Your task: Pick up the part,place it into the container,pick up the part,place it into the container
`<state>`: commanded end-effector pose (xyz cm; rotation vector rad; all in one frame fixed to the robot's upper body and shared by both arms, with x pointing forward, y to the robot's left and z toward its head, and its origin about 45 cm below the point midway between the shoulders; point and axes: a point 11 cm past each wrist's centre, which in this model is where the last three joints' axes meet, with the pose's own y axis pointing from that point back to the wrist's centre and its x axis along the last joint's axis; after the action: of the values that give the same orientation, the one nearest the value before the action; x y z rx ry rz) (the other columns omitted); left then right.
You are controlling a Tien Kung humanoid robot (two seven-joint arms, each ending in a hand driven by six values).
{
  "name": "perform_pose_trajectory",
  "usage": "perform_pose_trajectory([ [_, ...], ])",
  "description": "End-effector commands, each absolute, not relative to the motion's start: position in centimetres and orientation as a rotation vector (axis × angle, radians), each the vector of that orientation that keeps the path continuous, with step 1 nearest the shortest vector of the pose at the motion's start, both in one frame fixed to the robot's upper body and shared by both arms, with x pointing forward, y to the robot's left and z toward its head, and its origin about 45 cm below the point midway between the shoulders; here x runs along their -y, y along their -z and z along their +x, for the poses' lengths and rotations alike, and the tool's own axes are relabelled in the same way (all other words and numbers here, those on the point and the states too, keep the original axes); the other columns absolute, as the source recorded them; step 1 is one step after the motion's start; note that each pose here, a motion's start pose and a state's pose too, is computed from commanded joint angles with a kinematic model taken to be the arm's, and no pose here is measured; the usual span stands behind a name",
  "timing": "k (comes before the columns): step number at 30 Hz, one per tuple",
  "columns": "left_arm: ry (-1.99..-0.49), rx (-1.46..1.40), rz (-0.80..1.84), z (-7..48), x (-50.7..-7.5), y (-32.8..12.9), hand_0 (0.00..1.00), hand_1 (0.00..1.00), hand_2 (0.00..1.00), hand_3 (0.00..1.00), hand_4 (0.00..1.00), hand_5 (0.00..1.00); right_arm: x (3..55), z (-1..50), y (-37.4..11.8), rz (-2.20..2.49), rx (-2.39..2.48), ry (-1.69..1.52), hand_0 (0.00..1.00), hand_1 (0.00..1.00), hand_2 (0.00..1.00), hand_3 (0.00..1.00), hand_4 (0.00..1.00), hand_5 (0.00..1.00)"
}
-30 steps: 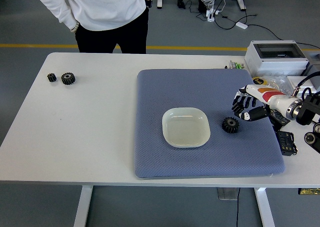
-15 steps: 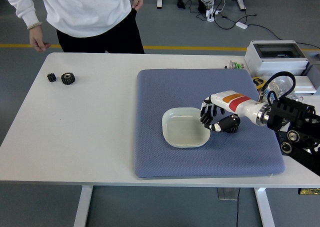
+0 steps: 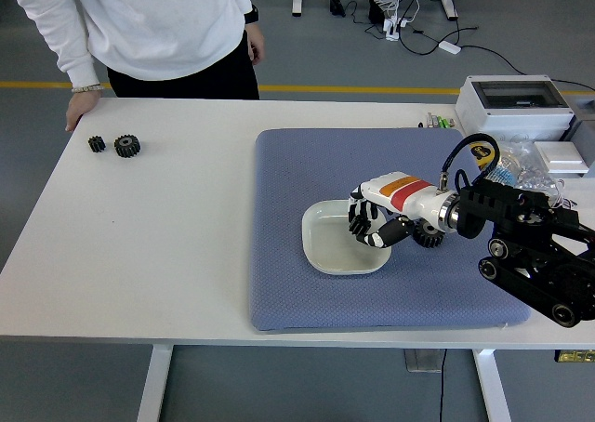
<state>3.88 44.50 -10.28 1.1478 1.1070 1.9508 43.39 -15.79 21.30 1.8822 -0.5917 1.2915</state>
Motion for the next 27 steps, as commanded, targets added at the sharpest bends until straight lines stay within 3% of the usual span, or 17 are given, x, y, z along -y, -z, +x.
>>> perform_pose_trajectory([
  [11,-1.953,-1.103,1.144,4.0,-44.6,10.2,0.713,0.692,0.736,0.606,0.748,0.693,14.5,43.6,-21.2,1.878,0.580,-1.303,0.329,0.434,0.494,0.502,0.695,0.269],
  [12,-1.953,-1.104,1.143,4.1,-44.6,10.2,0.713,0.692,0.736,0.606,0.749,0.693,14.4,43.5,-21.1,1.881,0.574,-1.303,0.453,0.467,0.557,0.554,0.876,0.336],
  [17,-1.955,-1.103,1.142,4.1,-44.6,10.2,0.713,0.692,0.736,0.606,0.749,0.693,14.6,43.6,-20.8,1.895,0.567,-1.297,0.453,0.467,0.557,0.554,0.876,0.336],
  [18,-1.955,-1.103,1.141,4.1,-44.6,10.2,0.713,0.692,0.736,0.606,0.748,0.693,14.6,43.6,-20.8,1.899,0.570,-1.295,0.544,0.557,0.720,0.816,0.998,0.433],
  [27,-1.955,-1.103,1.137,4.2,-44.5,10.2,0.713,0.692,0.736,0.606,0.748,0.693,14.7,44.0,-22.0,1.937,0.604,-1.318,0.584,0.575,0.756,0.856,0.998,0.478],
])
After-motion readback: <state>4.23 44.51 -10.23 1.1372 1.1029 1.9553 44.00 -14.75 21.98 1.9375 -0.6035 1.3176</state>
